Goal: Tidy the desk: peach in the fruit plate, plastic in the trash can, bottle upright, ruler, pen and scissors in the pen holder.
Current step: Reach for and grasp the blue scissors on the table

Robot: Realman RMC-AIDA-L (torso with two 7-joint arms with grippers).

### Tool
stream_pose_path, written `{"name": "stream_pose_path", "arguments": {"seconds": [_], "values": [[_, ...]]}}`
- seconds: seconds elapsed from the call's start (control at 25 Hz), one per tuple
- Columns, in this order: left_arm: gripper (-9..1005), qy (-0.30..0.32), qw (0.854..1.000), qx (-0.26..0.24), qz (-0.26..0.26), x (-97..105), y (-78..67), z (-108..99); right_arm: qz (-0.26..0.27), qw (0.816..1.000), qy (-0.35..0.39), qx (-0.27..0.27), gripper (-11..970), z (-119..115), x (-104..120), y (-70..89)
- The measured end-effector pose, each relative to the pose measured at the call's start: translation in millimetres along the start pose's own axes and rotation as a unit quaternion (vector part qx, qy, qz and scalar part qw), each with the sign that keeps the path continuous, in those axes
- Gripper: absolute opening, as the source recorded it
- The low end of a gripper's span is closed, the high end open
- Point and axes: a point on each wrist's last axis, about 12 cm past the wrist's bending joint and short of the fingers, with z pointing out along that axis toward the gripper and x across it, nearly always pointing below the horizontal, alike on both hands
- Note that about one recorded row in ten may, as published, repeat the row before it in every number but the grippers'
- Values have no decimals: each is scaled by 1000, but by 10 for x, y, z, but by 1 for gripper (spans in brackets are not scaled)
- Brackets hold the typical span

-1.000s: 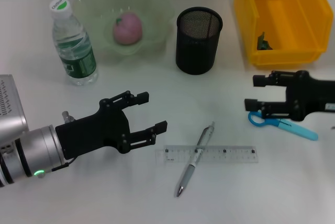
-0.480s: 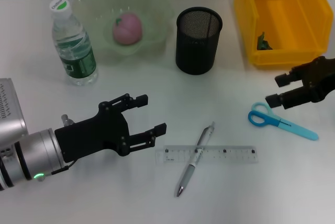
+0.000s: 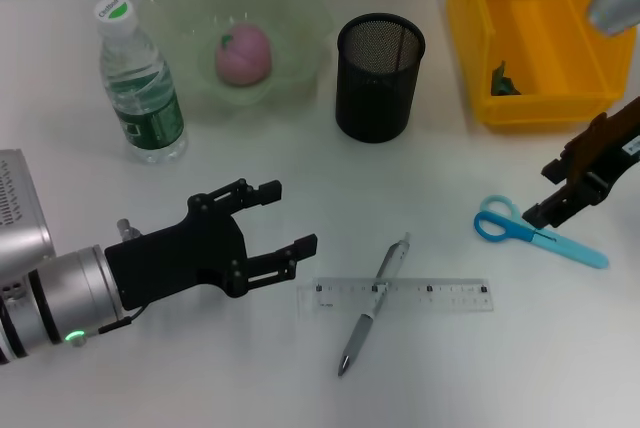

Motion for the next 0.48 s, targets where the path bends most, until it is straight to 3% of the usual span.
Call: {"name": "stream_pose_path", "arguments": {"seconds": [0.2, 0.48], "values": [[799, 4, 1000, 10, 10, -2, -12, 19, -47, 997, 62, 10, 737, 187, -131, 138], [799, 4, 1000, 14, 15, -3, -21, 24, -60, 995, 76, 25, 737, 267, -166, 156]]}}
